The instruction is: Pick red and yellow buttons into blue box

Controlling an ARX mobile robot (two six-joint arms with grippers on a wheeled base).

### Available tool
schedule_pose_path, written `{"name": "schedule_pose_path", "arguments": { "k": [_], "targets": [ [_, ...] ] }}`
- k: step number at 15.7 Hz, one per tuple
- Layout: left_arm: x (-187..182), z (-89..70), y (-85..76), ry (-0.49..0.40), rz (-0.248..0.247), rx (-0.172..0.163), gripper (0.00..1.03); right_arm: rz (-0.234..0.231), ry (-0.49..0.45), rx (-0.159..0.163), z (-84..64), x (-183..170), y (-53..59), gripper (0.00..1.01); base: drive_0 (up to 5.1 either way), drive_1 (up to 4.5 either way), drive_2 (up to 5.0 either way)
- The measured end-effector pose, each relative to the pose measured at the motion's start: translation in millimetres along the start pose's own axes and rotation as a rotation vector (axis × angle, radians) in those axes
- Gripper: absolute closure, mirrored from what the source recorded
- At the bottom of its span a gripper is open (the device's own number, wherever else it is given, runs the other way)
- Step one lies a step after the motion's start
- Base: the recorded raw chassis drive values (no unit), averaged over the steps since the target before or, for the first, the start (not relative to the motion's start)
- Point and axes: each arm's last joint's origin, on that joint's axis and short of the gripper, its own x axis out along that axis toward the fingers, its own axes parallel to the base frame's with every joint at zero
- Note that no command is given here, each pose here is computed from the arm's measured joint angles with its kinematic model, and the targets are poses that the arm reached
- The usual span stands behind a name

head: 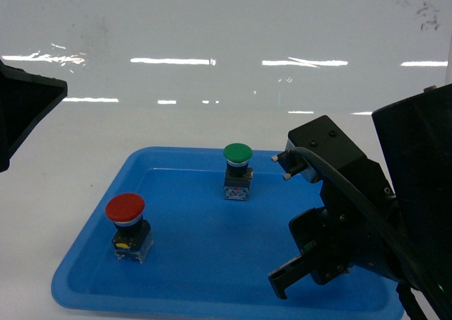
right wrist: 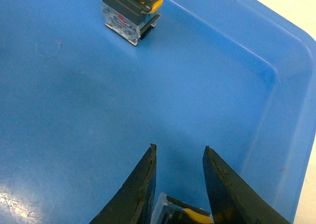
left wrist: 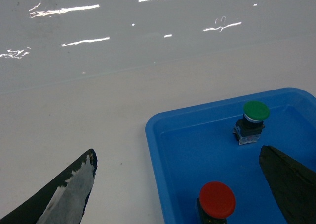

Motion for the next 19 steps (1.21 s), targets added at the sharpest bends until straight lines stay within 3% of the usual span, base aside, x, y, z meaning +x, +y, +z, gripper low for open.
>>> {"name": "schedule_pose_path", "arguments": {
  "k": [7,10,12,14,16,17,19],
  "targets": [
    [0,0.0,0.0,0.000,0.000,0.000,0.05,-0.024,-0.057,0.013,0.9,-17,-4.8,0.73,0.0,0.00,0.0],
    [0,0.0,0.0,0.000,0.000,0.000,0.05,-0.093,-0.224,0.034,25.5,-52,-28.2,0.74,0.0,0.00,0.0],
    [0,0.0,0.0,0.000,0.000,0.000,0.05,-0.125,-0.297,0.053,31.2,-78,-40.5,0.74,0.0,0.00,0.0],
    [0,0.0,0.0,0.000,0.000,0.000,0.05,-0.150,-0.347,0.066,27.7,-104,-46.2,0.74,0.0,0.00,0.0],
    [0,0.0,0.0,0.000,0.000,0.000,0.05,-0.241,-0.471,0.098,19.7,-151,-58.1,0.74,0.0,0.00,0.0],
    [0,0.0,0.0,0.000,0.000,0.000,0.05,-0.271,-0.487,0.109,11.4,-161,-60.8,0.74,0.0,0.00,0.0],
    [0,0.0,0.0,0.000,0.000,0.000,0.05,-0.335,-0.455,0.153,-24.7,-184,-58.0,0.74,0.0,0.00,0.0]
  ]
}}
